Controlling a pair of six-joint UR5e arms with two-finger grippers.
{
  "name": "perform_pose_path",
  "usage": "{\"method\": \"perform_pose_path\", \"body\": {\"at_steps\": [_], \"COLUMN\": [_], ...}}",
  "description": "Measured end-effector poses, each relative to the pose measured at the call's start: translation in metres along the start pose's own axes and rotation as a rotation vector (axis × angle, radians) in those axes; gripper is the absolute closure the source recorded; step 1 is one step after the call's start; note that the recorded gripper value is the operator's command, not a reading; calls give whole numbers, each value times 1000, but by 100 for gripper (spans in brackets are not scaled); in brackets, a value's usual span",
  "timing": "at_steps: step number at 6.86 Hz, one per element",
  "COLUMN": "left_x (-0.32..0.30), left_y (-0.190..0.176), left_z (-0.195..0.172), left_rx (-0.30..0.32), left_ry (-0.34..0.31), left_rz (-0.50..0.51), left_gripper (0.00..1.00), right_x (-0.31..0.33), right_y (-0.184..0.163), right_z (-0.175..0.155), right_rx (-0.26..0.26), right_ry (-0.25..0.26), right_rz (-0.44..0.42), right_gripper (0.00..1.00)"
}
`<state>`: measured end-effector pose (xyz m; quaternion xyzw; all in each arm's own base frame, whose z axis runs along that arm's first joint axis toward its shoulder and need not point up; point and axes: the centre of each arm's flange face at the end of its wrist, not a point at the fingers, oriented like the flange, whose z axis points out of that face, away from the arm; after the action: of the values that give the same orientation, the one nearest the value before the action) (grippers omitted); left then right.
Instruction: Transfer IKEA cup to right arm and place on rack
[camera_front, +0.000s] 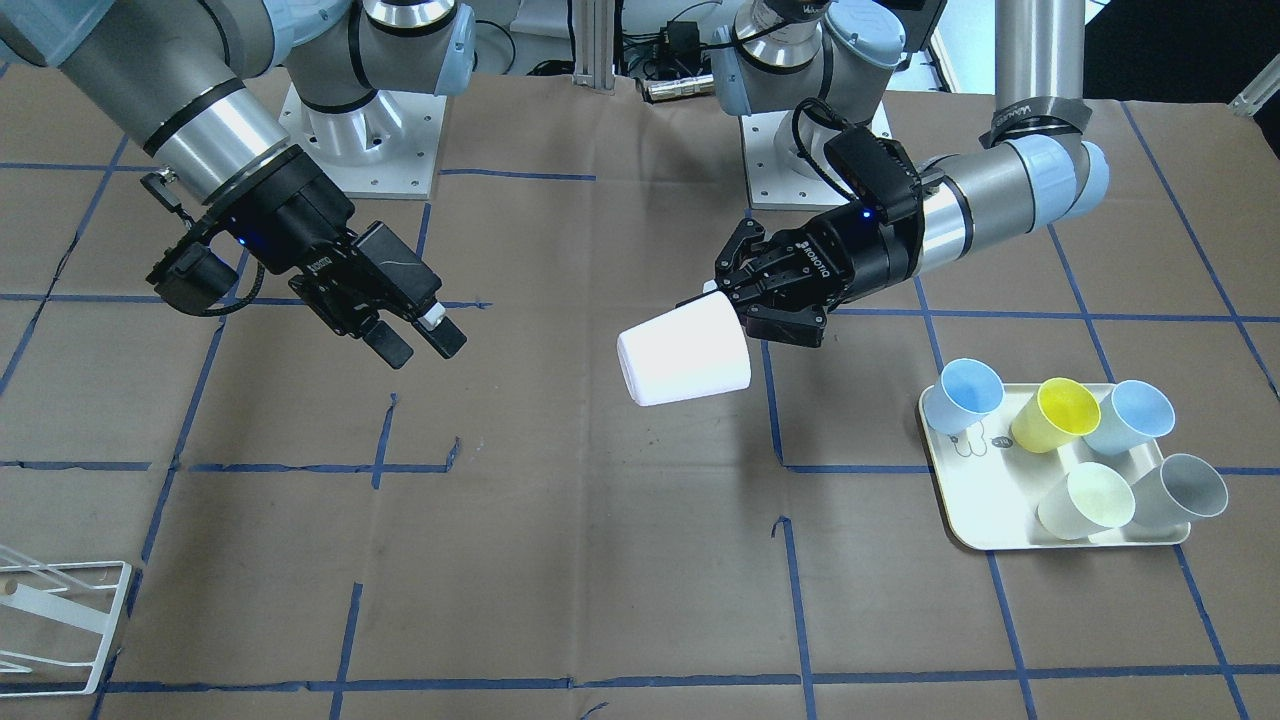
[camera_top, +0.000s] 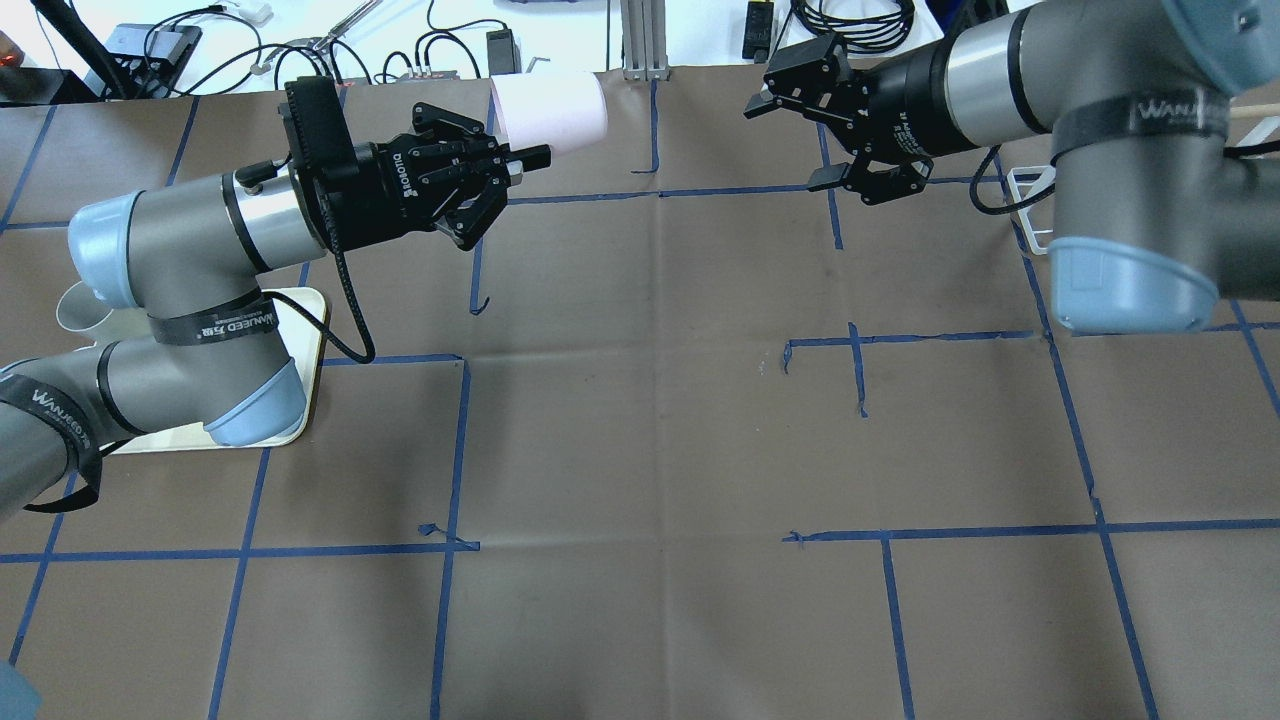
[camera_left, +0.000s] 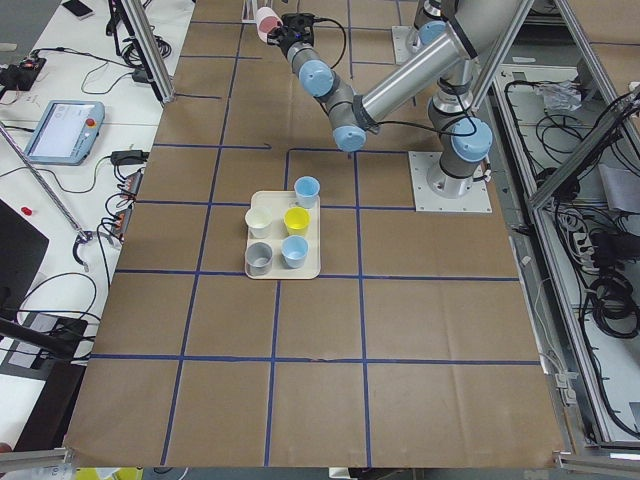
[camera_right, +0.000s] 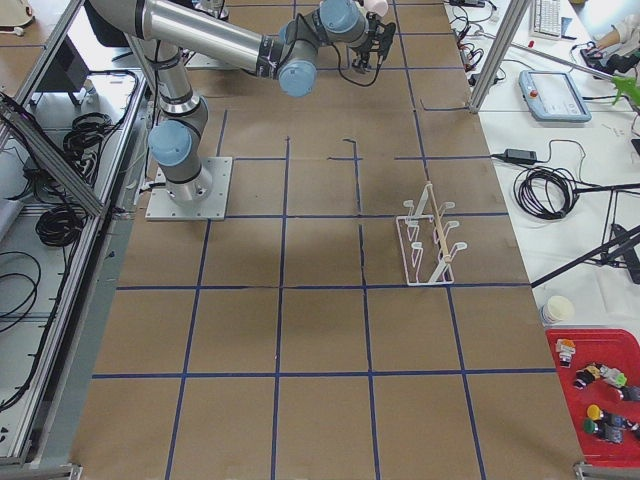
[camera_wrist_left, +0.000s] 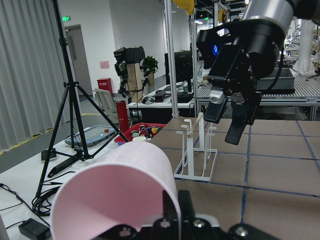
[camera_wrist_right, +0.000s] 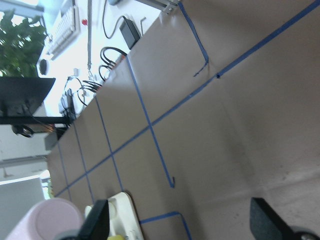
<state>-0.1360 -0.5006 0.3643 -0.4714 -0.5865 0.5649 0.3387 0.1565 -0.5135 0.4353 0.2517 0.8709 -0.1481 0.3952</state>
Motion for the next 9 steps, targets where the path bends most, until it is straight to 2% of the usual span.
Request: {"method": "perform_pose_path", "body": {"at_steps": [1, 3, 6, 7, 9], "left_x": [4, 11, 20, 21, 21], "left_y": [1, 0, -2, -2, -3], "left_z": [6, 15, 29, 29, 30], "left_rx": [5, 8, 1, 1, 1], "left_ry": [16, 38, 63, 64, 65], "left_rz": [-12, -56, -103, -103, -103], "left_gripper": [100, 100, 100, 100, 100], "right_x": [-2, 0, 12, 17, 35], "right_y": [5, 20, 45, 51, 59], "right_z": [-2, -5, -10, -10, 1], "right_rx": [29, 80, 181, 203, 219], "right_ry": [-76, -195, -392, -443, -482], "right_rz": [57, 110, 124, 130, 129], "right_gripper": [1, 2, 2, 1, 0]}}
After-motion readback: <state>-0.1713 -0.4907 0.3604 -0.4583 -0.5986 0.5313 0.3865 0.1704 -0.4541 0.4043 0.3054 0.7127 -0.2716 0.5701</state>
